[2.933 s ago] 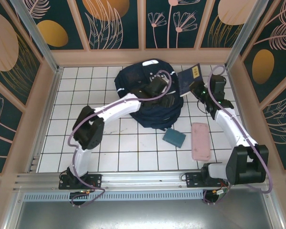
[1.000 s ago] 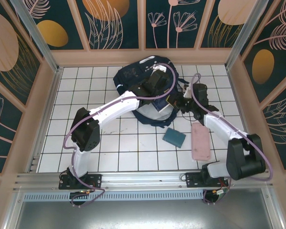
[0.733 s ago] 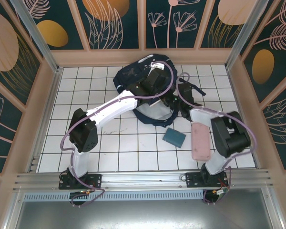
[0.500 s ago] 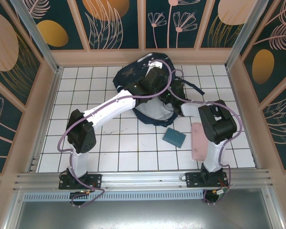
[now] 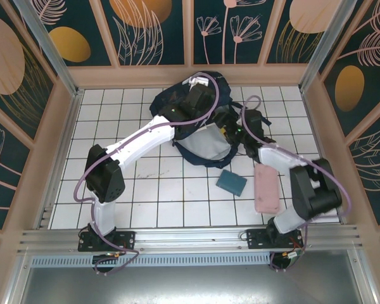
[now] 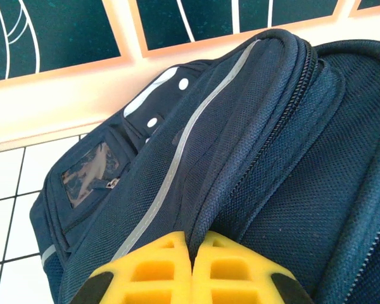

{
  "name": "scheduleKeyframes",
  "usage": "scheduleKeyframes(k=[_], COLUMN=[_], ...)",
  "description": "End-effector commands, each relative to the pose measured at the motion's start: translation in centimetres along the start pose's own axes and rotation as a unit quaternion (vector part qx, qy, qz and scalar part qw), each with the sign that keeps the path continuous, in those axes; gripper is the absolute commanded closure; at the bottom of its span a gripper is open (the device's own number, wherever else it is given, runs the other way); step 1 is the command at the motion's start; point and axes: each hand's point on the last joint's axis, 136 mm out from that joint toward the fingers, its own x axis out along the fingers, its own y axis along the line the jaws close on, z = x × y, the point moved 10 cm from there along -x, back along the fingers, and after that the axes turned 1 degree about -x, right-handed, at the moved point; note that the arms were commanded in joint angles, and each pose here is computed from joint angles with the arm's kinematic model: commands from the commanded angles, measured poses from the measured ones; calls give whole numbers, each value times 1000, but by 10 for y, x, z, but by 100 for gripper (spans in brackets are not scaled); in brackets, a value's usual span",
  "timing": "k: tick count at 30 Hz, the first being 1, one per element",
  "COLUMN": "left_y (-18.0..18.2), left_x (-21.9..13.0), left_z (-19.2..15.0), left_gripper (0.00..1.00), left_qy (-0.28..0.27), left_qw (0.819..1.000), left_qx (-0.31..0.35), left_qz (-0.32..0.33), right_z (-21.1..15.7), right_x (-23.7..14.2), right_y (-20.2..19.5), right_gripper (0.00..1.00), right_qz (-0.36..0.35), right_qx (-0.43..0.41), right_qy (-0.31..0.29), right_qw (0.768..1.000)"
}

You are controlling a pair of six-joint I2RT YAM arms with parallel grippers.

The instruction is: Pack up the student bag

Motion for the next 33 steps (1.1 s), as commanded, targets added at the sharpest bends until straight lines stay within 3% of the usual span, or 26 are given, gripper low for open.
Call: scheduleKeyframes(k=[1, 5, 9, 11, 12, 19, 23, 28, 33], left_y=[24, 26, 24, 29, 34, 108, 153, 165, 160], left_x=[-19, -19, -21, -23, -24, -22, -20, -16, -4], left_z=[33, 15, -9, -22, -27, -79, -127, -167, -182], left_gripper=[100, 97, 43, 26, 23, 17, 17, 16, 17], left_qy=[-60, -34, 22, 43, 50, 104, 144, 195, 214], left_qw=[996, 998, 996, 994, 992, 983, 972, 970, 969], left_qx=[-71, -43, -25, -41, -51, -137, -178, -141, -101], left_qz=[9, -20, -77, -96, -101, -70, -43, -45, -75], right_z=[-7, 10, 34, 43, 45, 30, 11, -6, -5], right_x=[-31, -64, -82, -81, -79, -30, -8, -2, 8], right_y=[-20, -33, -20, -5, 0, 38, 30, 5, 2], right_gripper=[29, 29, 29, 28, 28, 29, 35, 39, 40], right_qz=[-75, -105, -102, -90, -85, -99, -141, -167, -163], right_qx=[-14, -18, -46, -75, -85, -156, -99, -17, -22], right_qy=[-10, -51, -88, -87, -80, -3, 23, 19, 34], right_qw=[997, 993, 990, 989, 989, 983, 985, 986, 986])
